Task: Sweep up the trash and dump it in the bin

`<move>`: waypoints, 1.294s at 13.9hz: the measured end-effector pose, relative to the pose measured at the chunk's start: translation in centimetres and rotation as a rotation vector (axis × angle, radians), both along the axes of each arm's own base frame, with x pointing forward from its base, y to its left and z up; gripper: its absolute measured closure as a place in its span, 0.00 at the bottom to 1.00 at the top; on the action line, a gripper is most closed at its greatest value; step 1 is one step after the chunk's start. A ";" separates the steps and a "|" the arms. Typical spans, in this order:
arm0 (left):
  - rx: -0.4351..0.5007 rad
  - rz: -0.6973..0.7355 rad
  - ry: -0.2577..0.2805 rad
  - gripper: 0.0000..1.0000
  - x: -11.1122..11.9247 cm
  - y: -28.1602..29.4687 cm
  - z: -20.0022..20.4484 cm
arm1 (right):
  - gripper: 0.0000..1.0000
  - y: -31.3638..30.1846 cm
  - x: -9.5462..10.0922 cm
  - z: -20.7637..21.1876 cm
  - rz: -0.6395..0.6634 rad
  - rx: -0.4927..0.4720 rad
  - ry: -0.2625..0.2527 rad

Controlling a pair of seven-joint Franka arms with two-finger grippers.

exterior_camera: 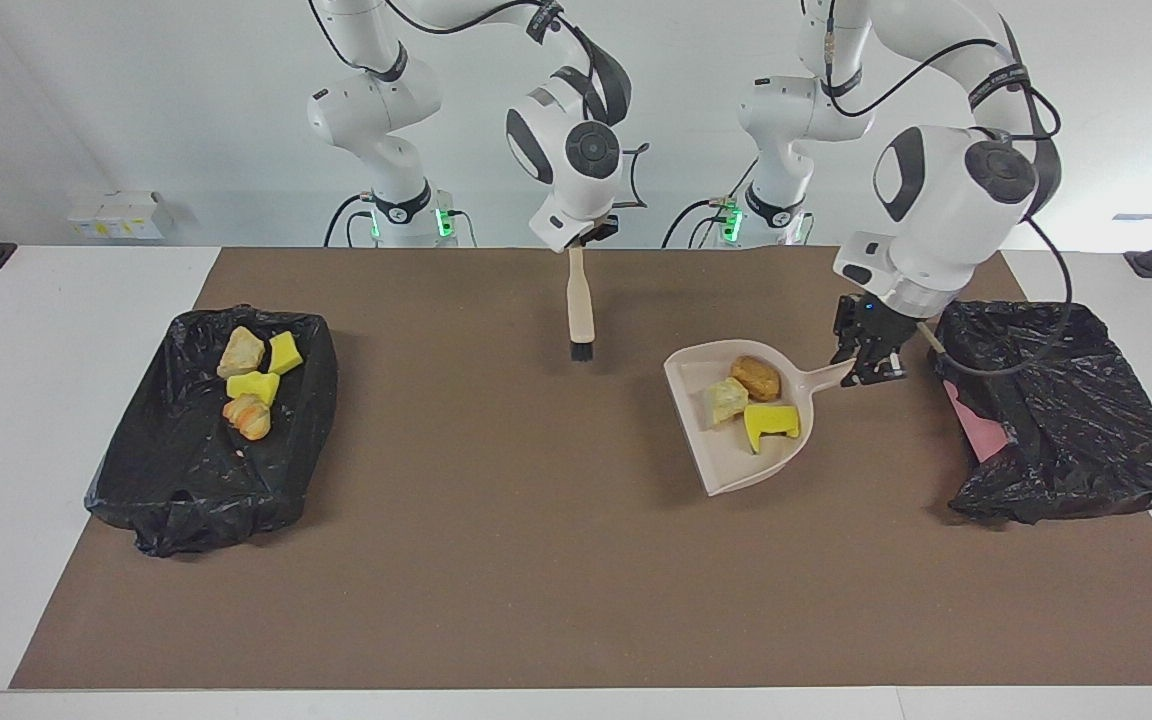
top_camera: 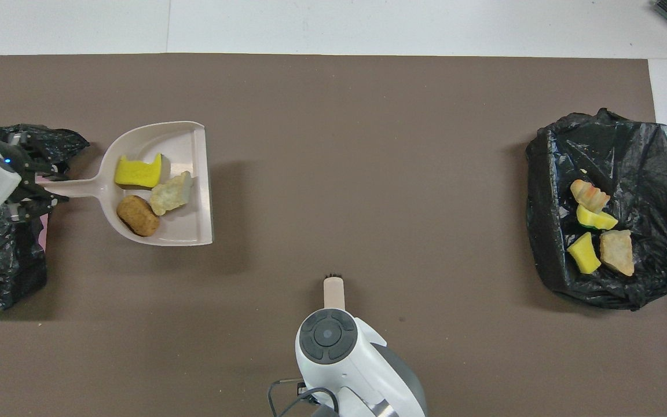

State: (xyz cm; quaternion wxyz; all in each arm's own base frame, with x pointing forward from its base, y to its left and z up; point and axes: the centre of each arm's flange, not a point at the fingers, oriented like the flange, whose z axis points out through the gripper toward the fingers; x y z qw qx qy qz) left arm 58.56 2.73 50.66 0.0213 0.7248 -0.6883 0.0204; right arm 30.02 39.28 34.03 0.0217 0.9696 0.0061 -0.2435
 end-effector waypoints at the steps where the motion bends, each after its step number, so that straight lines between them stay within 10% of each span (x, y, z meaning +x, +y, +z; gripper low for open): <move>1: 0.001 0.004 0.002 0.67 -0.2 2.7 0.3 | 0.73 0.2 -0.4 -0.4 -0.010 0.011 0.003; 12: 0.278 0.065 -0.001 0.67 -5.2 24.9 5.2 | 0.73 0.9 -2.4 -2.3 -0.028 0.042 -0.003; 18: 0.595 -0.006 0.022 0.67 -3.6 25.3 6.1 | 0.37 0.5 -0.2 -2.0 -0.068 0.057 -0.015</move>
